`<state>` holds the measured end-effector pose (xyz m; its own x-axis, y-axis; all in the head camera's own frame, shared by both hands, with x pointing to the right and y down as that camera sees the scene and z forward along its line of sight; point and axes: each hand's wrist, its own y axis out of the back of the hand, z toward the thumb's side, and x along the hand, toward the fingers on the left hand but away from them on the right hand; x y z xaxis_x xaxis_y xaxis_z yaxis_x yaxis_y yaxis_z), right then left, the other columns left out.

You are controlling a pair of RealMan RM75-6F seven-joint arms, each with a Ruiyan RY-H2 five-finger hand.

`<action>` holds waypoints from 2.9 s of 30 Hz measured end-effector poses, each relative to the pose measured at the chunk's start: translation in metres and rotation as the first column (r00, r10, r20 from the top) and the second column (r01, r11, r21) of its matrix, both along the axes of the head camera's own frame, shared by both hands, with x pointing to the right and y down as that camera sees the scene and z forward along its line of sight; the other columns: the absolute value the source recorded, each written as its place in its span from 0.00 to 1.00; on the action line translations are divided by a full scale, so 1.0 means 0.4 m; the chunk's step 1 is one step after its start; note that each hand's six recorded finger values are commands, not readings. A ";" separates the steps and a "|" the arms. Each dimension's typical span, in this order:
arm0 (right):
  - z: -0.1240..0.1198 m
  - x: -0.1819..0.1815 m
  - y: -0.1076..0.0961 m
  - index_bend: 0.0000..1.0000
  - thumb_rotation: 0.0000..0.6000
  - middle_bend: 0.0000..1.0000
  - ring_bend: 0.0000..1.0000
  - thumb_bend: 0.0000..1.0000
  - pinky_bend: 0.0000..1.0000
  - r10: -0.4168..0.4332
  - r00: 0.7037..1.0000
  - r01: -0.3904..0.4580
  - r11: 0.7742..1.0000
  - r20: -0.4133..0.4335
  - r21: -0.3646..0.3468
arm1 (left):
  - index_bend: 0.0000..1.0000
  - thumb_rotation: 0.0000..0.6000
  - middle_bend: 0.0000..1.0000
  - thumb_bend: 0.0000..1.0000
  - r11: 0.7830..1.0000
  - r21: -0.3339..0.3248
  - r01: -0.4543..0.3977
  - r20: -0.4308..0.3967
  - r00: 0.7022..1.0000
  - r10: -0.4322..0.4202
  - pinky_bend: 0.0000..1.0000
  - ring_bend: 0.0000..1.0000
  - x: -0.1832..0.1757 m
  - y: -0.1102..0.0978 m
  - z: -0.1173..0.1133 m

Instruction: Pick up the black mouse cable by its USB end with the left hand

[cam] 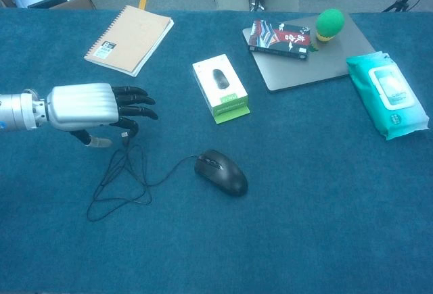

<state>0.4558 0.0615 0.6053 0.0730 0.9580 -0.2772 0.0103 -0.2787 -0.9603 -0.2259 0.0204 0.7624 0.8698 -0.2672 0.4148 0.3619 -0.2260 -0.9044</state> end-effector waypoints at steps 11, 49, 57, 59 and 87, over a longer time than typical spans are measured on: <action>0.000 -0.002 -0.004 0.55 1.00 0.47 0.37 0.38 0.50 0.008 1.000 -0.008 1.000 -0.010 -0.002 | 0.40 1.00 0.13 0.28 1.000 -0.009 -0.022 0.010 1.000 0.022 0.07 0.03 0.015 -0.007 0.026; -0.010 0.005 0.001 0.55 1.00 0.47 0.37 0.38 0.50 0.023 1.000 -0.023 1.000 -0.019 0.012 | 0.43 1.00 0.13 0.28 0.999 -0.033 0.015 0.049 0.999 -0.014 0.07 0.03 -0.003 -0.015 0.065; -0.012 0.008 0.002 0.55 1.00 0.47 0.37 0.38 0.50 0.027 0.999 -0.027 1.000 -0.020 0.014 | 0.47 1.00 0.13 0.28 0.999 -0.037 0.018 0.049 0.999 -0.016 0.07 0.03 -0.003 -0.011 0.069; -0.012 0.008 0.002 0.55 1.00 0.47 0.37 0.38 0.50 0.027 0.999 -0.026 1.000 -0.020 0.014 | 0.47 1.00 0.13 0.28 0.999 -0.037 0.020 0.051 0.999 -0.018 0.07 0.03 -0.003 -0.011 0.070; -0.022 0.032 0.011 0.55 1.00 0.47 0.37 0.38 0.50 0.046 0.999 -0.045 0.999 -0.010 0.029 | 0.56 1.00 0.15 0.28 0.999 -0.039 0.023 0.030 0.999 -0.022 0.07 0.03 0.012 0.001 0.060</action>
<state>0.4685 0.0659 0.5965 0.0265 0.9679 -0.2500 0.0125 -0.2504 -0.9681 -0.2213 0.0206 0.7864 0.8511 -0.2692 0.4507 0.3826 -0.2698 -0.8836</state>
